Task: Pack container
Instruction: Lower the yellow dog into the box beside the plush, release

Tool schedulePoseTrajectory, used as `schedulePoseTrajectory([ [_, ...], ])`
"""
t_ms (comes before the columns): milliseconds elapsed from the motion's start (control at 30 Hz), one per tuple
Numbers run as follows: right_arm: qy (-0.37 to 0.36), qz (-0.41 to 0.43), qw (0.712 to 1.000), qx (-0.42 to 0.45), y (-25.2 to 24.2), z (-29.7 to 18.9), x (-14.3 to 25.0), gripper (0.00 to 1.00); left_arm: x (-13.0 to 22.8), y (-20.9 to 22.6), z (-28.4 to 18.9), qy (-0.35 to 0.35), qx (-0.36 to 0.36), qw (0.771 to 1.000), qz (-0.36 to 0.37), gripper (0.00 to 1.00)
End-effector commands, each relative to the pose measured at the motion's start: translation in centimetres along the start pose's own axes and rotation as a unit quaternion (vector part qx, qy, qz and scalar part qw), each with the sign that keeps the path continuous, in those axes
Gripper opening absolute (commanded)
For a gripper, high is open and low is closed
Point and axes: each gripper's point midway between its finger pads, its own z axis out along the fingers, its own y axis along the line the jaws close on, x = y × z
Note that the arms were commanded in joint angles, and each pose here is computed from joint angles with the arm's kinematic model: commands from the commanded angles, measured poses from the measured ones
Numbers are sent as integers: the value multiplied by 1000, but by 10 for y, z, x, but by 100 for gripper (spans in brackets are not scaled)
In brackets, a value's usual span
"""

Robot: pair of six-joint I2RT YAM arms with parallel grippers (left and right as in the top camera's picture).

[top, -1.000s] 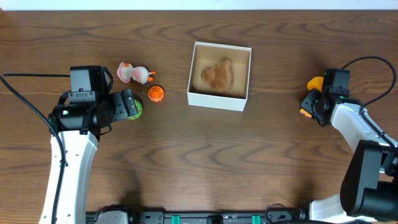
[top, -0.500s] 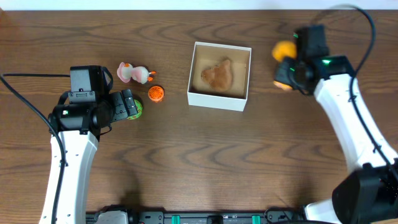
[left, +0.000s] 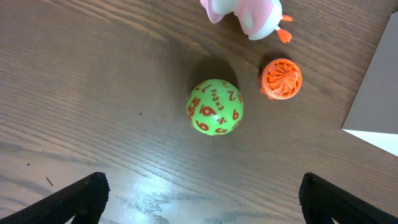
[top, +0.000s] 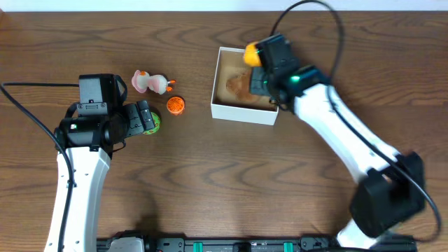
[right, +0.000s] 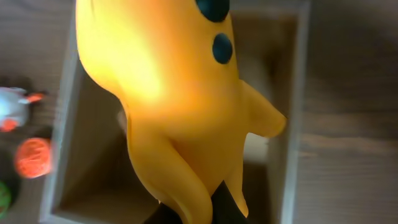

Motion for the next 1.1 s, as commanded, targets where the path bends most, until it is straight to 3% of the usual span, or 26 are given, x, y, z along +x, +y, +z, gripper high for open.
schedulePoseTrajectory([
  [0, 17, 51, 998, 36, -12, 30, 11, 1, -6, 1, -3, -6, -2, 1000, 5, 98],
  [167, 38, 87, 993, 71, -25, 51, 25, 1, -6, 1, -3, -6, -2, 1000, 5, 98],
  [300, 29, 105, 986, 129, -47, 47, 29, 1, -6, 1, -3, -7, -2, 1000, 5, 98],
  [500, 47, 106, 982, 149, -61, 48, 37, 1, -6, 1, -3, -7, -2, 1000, 5, 98],
  [733, 38, 116, 976, 181, -93, 50, 24, 1, -6, 1, -3, -7, -2, 1000, 5, 98],
  [1067, 67, -1, 991, 112, -94, 59, 10, 8, -6, 1, -3, -6, -2, 1000, 5, 98],
])
